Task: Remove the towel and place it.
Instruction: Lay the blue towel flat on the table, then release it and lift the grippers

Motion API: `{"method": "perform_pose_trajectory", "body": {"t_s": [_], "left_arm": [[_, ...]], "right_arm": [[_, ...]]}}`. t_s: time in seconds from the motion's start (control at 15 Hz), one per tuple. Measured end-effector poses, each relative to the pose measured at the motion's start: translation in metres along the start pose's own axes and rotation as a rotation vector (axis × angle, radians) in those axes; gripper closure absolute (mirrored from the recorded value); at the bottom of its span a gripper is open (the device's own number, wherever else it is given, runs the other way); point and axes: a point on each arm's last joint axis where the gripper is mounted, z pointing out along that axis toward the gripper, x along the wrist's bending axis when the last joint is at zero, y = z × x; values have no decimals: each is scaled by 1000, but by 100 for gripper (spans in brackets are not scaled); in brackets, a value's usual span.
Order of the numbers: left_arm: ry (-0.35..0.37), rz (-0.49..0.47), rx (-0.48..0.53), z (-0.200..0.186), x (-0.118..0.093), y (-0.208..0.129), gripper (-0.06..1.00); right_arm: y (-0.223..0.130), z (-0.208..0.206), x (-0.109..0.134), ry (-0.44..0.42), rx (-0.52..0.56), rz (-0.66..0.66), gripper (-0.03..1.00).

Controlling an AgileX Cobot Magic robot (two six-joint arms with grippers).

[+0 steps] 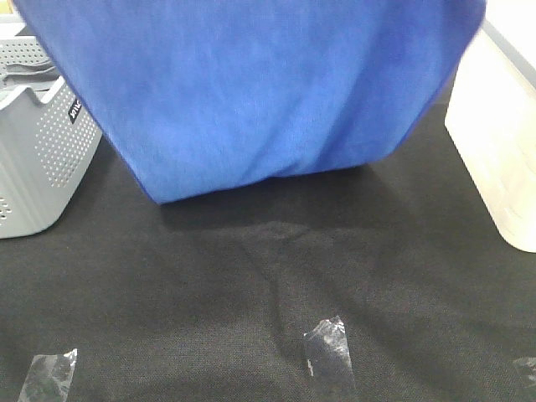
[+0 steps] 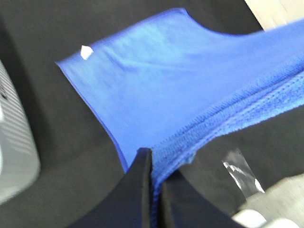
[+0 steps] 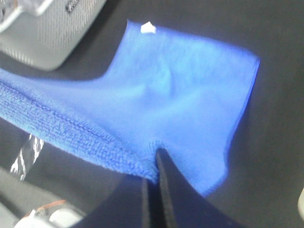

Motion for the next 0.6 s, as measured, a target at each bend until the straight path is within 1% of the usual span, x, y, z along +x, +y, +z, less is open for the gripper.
{"method": "perform_pose_trajectory", "body": {"t_s": [0.2,0.33,0.47,0.6], "left_arm": [[-64,-47,87,9,-2,-35,94],[-103,-74,117,6,-4,-57,94],[-140,-102,154,4,-5,-87,94],[-191,-121,183,6,-8,-107,94]], "right_arm": [[-39,11,0,34,95,61,94],[-60,16,2,66,144,98,94],[-86,26,4,108,216,157,94],[-99,28,5,130,240,179,94]]}}
